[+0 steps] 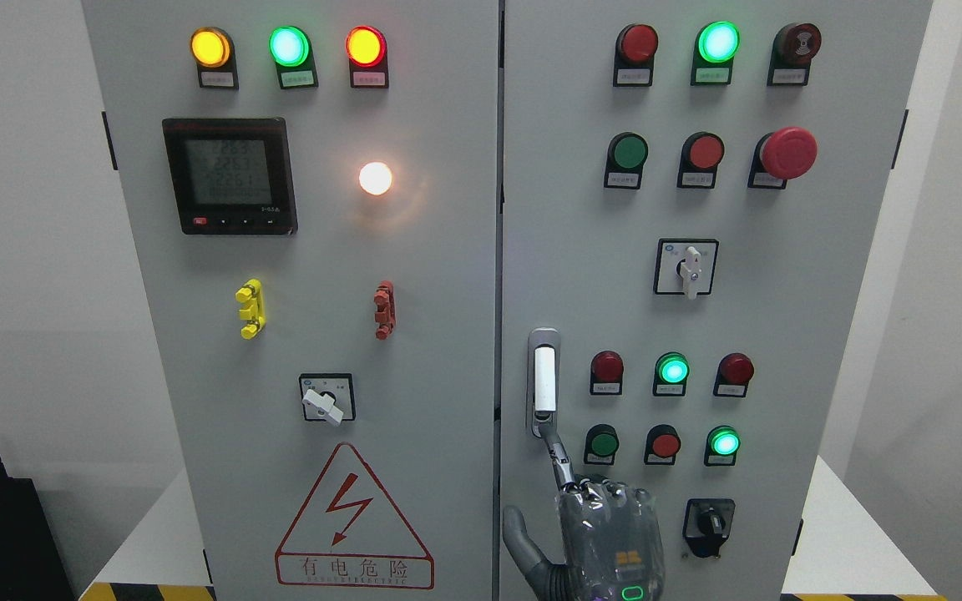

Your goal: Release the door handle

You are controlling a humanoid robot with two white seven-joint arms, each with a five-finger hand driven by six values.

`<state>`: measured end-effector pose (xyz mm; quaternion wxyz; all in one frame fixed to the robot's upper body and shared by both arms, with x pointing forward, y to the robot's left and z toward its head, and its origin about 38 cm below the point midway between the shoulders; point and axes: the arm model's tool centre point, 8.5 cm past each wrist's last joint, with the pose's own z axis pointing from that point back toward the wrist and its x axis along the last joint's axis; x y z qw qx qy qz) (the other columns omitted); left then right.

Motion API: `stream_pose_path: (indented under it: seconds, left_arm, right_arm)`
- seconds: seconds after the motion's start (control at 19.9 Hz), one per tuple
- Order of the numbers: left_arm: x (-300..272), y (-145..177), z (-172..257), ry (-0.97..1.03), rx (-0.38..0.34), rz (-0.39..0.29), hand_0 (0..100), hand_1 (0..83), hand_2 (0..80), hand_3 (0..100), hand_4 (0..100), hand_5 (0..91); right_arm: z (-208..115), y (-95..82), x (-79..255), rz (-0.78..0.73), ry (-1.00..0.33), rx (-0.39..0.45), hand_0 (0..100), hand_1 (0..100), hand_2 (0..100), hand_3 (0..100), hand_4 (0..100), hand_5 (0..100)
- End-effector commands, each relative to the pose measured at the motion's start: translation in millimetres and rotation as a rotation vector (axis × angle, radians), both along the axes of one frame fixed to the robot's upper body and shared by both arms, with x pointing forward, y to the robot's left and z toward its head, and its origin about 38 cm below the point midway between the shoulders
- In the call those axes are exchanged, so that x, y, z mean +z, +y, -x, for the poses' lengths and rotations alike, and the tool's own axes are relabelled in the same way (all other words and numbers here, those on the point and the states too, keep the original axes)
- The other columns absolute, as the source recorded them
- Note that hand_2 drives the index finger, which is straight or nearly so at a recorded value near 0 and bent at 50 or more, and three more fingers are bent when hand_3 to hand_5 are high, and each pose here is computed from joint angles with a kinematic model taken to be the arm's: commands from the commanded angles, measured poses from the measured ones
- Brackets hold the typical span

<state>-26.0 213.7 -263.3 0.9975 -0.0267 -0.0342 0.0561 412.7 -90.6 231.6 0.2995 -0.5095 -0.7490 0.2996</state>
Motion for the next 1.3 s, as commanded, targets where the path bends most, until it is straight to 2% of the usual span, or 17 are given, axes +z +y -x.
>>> stream_pose_path:
  seconds: [0.0, 0.3, 0.35, 0.45, 0.55, 0.6, 0.7, 0.85, 1.25]
  left_arm:
    - [0, 0, -5, -0.016, -0.012, 0.001, 12, 38.9, 0.0, 0, 0, 0.0]
    - [0, 0, -5, -0.016, -0.012, 0.001, 12, 38.9, 0.0, 0, 0, 0.0]
    - [0, 0, -5, -0.016, -0.011, 0.001, 12, 38.9, 0.0, 0, 0, 0.0]
    - [0, 0, -5, -0.016, -0.012, 0.001, 12, 38.9, 0.0, 0, 0, 0.0]
    - [0, 0, -5, -0.016, -0.011, 0.001, 12, 38.9, 0.0, 0, 0, 0.0]
    - [0, 0, -5, -0.016, -0.012, 0.001, 12, 38.9, 0.0, 0, 0, 0.0]
    - [0, 0, -5, -0.016, -0.011, 0.001, 12, 38.9, 0.0, 0, 0, 0.0]
    - [0, 0, -5, -0.015, -0.012, 0.0, 12, 38.9, 0.0, 0, 0, 0.0]
    - [0, 0, -5, -0.016, -0.012, 0.001, 12, 38.9, 0.0, 0, 0, 0.0]
  right_arm:
    - [4, -3.0, 7, -0.016, -0.043, 0.0, 39, 38, 29, 100, 100, 99]
    - [10, -4.0, 2, -0.067, -0.023, 0.024, 41, 39, 40, 100, 100, 99]
    - [10, -3.9, 4, -0.067, -0.03, 0.028, 42, 39, 44, 100, 100, 99]
    - [10, -5.1, 5, -0.07, -0.03, 0.029, 43, 39, 56, 100, 100, 99]
    - [9, -5.3, 5, -0.081, -0.023, 0.035, 47, 38, 77, 100, 100, 98]
    - [9, -5.2, 6, -0.08, -0.023, 0.036, 48, 38, 78, 100, 100, 98]
    - [9, -4.6, 9, -0.081, -0.025, 0.038, 53, 34, 91, 100, 100, 98]
    - [6, -7.2, 18, -0.086, -0.045, 0.034, 52, 33, 97, 100, 100, 98]
    - [1, -10.2, 24, -0.132, -0.029, 0.051, 41, 32, 99, 100, 100, 98]
